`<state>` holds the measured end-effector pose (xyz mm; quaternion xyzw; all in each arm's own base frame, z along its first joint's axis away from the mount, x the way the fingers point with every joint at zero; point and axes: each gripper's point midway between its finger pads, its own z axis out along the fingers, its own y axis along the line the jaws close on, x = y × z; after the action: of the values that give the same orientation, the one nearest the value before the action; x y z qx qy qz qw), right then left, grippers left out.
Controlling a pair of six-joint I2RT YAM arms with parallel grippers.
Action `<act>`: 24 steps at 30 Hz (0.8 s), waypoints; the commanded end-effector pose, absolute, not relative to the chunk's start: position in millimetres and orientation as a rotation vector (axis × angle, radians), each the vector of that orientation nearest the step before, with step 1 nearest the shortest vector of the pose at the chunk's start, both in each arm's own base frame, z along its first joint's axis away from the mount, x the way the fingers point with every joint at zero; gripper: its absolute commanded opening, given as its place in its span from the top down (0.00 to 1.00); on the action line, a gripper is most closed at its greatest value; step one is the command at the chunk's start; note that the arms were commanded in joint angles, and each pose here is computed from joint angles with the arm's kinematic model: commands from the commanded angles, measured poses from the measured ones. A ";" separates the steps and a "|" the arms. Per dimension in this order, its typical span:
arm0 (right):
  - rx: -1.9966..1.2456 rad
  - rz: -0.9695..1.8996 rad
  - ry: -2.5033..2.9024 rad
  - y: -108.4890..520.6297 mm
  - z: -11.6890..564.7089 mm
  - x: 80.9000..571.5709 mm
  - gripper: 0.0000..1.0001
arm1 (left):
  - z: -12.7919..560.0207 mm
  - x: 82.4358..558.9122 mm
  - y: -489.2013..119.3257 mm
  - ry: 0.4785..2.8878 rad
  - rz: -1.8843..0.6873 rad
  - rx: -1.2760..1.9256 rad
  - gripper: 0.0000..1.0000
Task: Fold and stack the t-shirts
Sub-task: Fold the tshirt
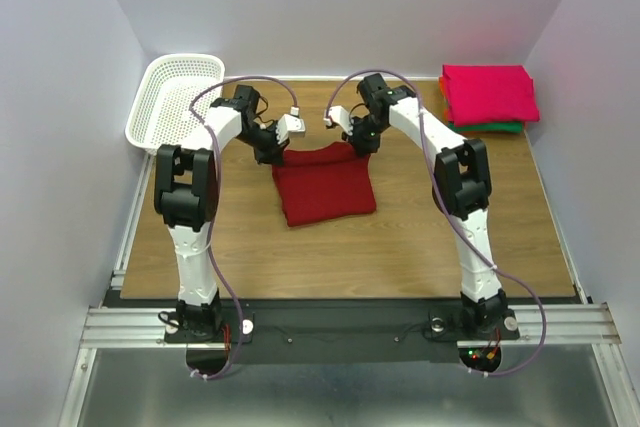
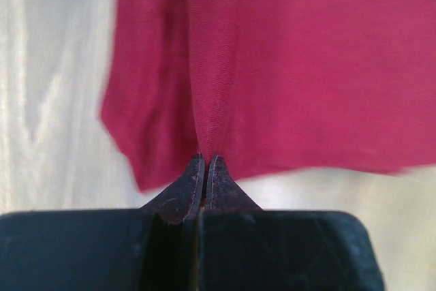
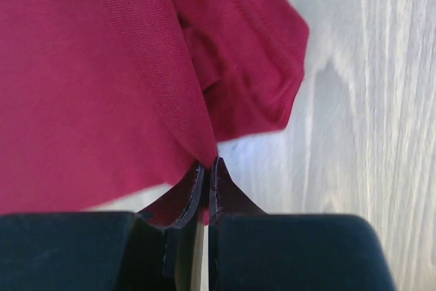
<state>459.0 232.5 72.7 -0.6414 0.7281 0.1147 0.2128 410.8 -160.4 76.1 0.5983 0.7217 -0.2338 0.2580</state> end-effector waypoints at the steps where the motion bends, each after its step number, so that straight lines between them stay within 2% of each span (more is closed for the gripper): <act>1: -1.630 0.211 1.940 236.6 102.2 507.5 0.91 | 98.5 454.5 -144.7 1.926 -0.575 1.491 1.00; 3: -1.547 0.193 1.934 241.5 106.1 520.6 0.84 | 99.6 465.0 -143.1 1.904 -0.565 1.466 1.00; 4: -1.446 0.207 1.938 248.8 115.3 529.6 0.75 | 98.3 466.1 -142.6 1.903 -0.573 1.455 1.00; 5: -1.397 0.222 1.942 250.5 122.2 532.6 0.67 | 95.8 466.1 -140.7 1.917 -0.576 1.447 0.95; 7: -1.252 0.246 1.952 253.1 146.1 537.0 0.44 | 92.7 461.1 -136.5 1.945 -0.587 1.430 0.82; 8: -1.209 0.249 1.961 249.0 153.1 537.6 0.43 | 92.4 459.8 -133.4 1.960 -0.582 1.413 0.79; 9: -1.167 0.254 1.968 245.5 161.1 537.4 0.28 | 98.8 460.2 -128.9 1.971 -0.563 1.382 0.74; 10: -1.108 0.283 1.994 242.8 168.3 530.7 0.20 | 94.8 456.4 -124.0 2.005 -0.550 1.365 0.59; 11: -1.078 0.303 2.008 238.5 172.6 526.7 0.20 | 103.1 457.4 -116.2 2.003 -0.528 1.338 0.52; 13: -1.045 0.400 2.051 237.4 172.2 502.4 0.23 | 111.9 451.2 -112.6 2.022 -0.550 1.250 0.49; 17: -1.038 0.628 2.148 245.9 144.8 452.8 0.39 | 123.0 455.4 -108.7 2.054 -0.553 1.059 0.48; 21: -0.991 0.831 2.256 257.1 112.1 422.4 0.47 | 103.3 455.7 -109.7 2.165 -0.615 0.938 0.48; 24: -0.950 0.926 2.312 263.2 94.5 411.4 0.50 | 84.0 454.4 -110.7 2.231 -0.663 0.906 0.48</act>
<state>432.5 243.4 114.5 -0.3810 0.8393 0.2646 0.2837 452.8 -103.8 92.1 0.3883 0.8281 -0.2267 0.3347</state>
